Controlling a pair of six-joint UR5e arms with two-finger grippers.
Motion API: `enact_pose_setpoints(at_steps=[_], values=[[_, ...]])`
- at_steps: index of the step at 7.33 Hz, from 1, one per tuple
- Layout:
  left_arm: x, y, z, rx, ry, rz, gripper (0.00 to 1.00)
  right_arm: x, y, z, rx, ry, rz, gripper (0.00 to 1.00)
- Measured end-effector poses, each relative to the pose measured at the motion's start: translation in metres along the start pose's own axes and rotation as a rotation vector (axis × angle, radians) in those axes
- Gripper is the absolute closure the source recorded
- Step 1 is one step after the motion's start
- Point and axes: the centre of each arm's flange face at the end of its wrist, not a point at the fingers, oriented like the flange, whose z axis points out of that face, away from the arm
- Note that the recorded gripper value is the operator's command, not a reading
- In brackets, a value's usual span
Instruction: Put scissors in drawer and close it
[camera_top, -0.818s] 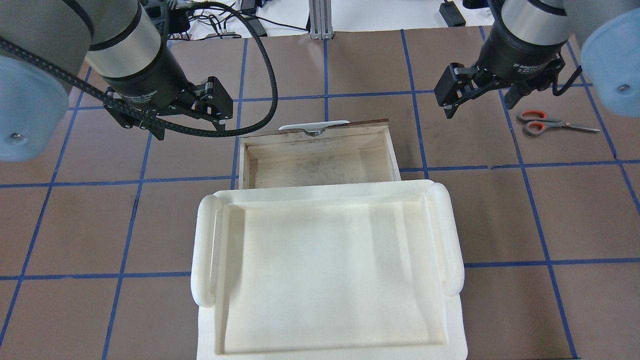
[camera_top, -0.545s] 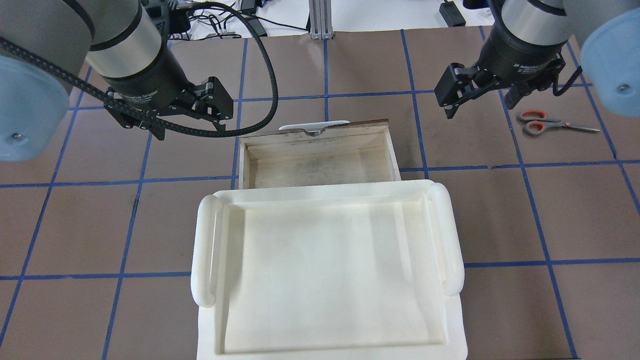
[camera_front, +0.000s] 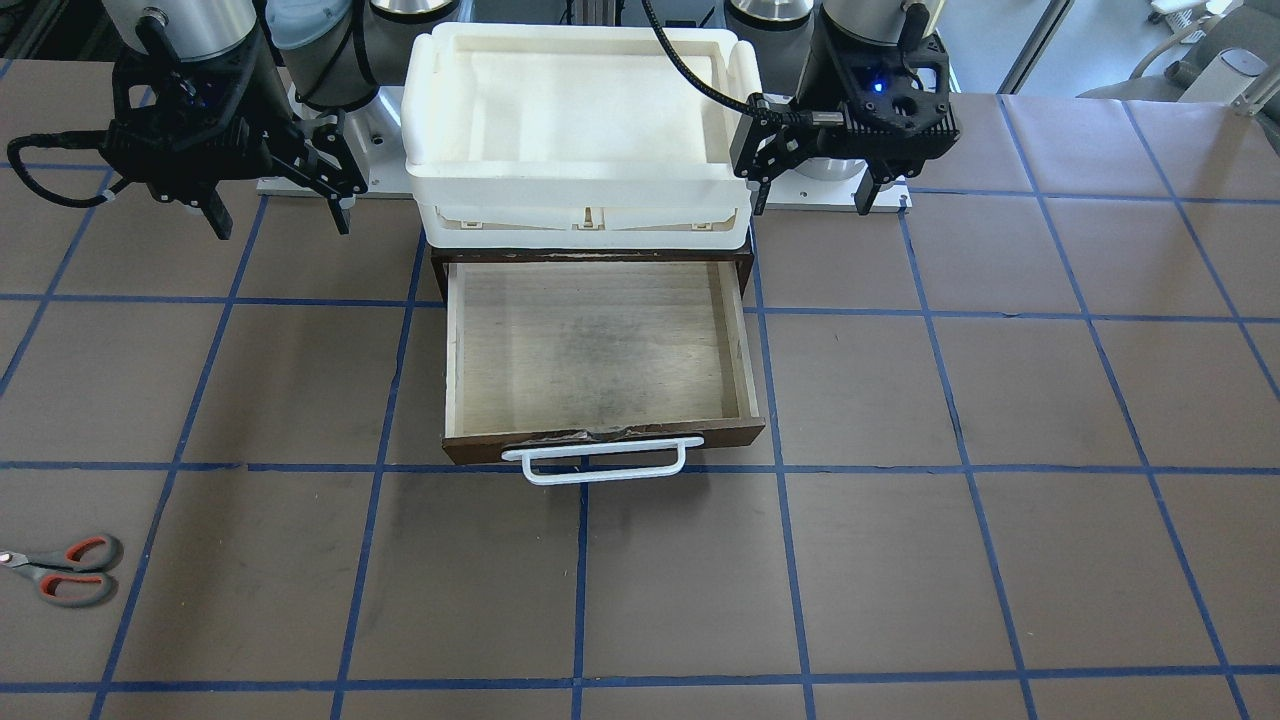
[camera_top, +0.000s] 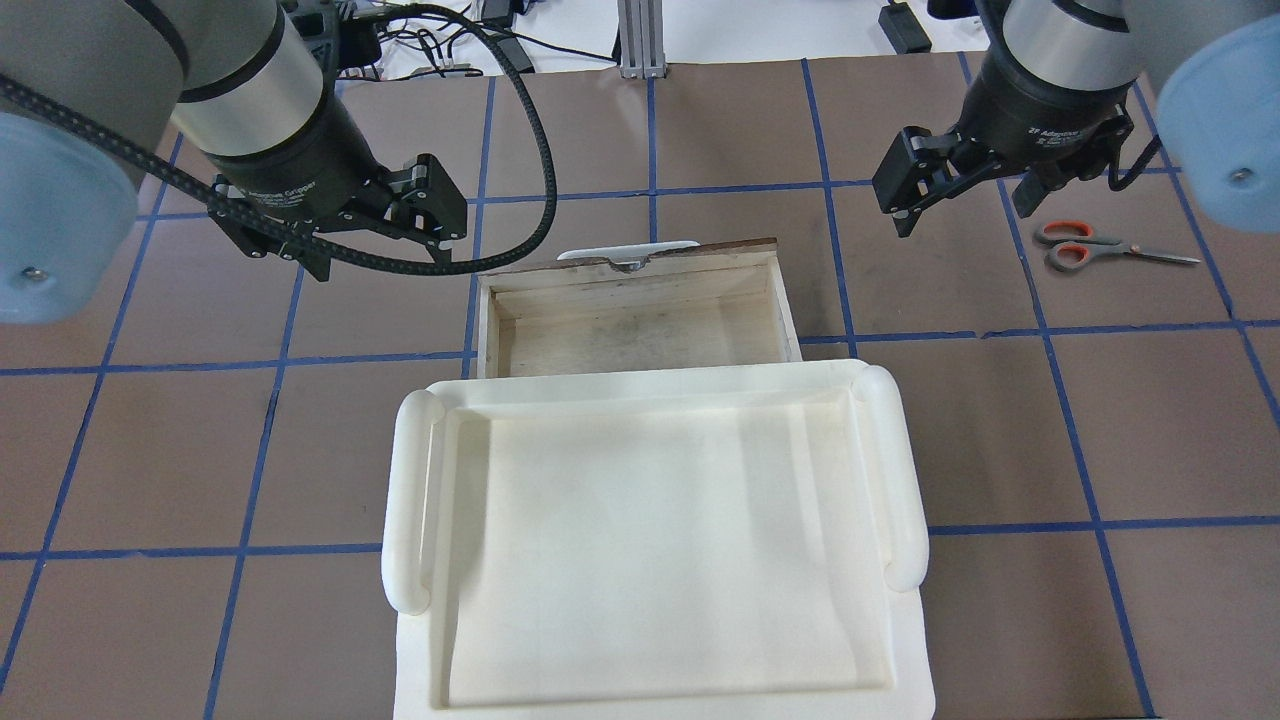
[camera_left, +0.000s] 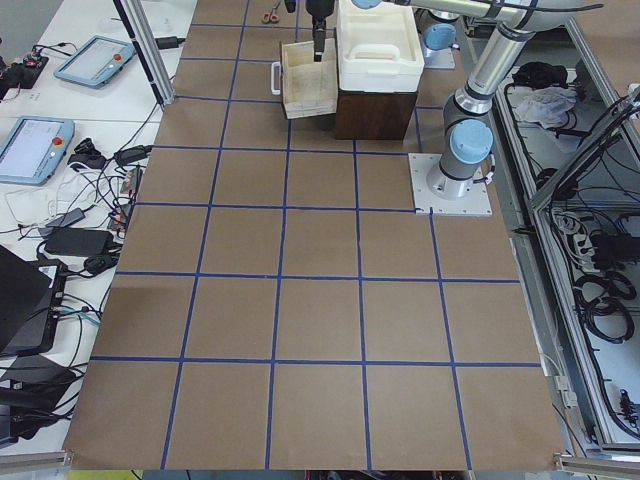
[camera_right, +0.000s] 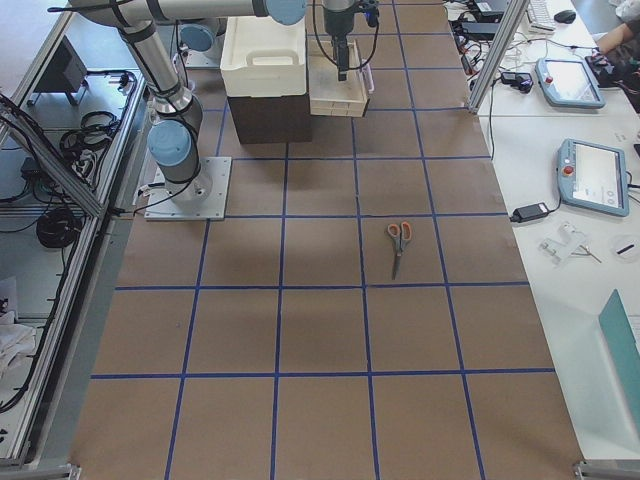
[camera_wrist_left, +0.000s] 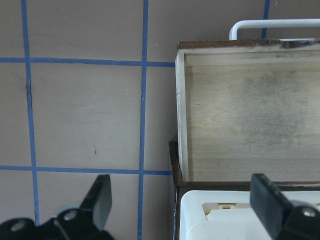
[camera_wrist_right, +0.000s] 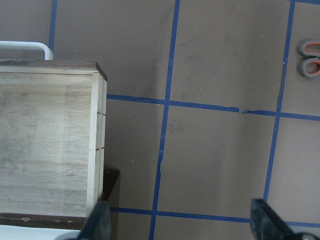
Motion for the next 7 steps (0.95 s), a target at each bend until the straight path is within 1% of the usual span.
enact_pose_setpoints(at_steps=[5, 7], values=[[-0.0008, 0.0006, 0.0002, -0.001, -0.006, 0.001, 0.0, 0.0061, -0.0028, 0.0021, 0.0, 0.006, -0.002, 0.0], [-0.0012, 0.0008, 0.0015, -0.005, -0.007, 0.0, 0.0, 0.0095, -0.0035, 0.0036, -0.005, 0.018, -0.002, 0.0]])
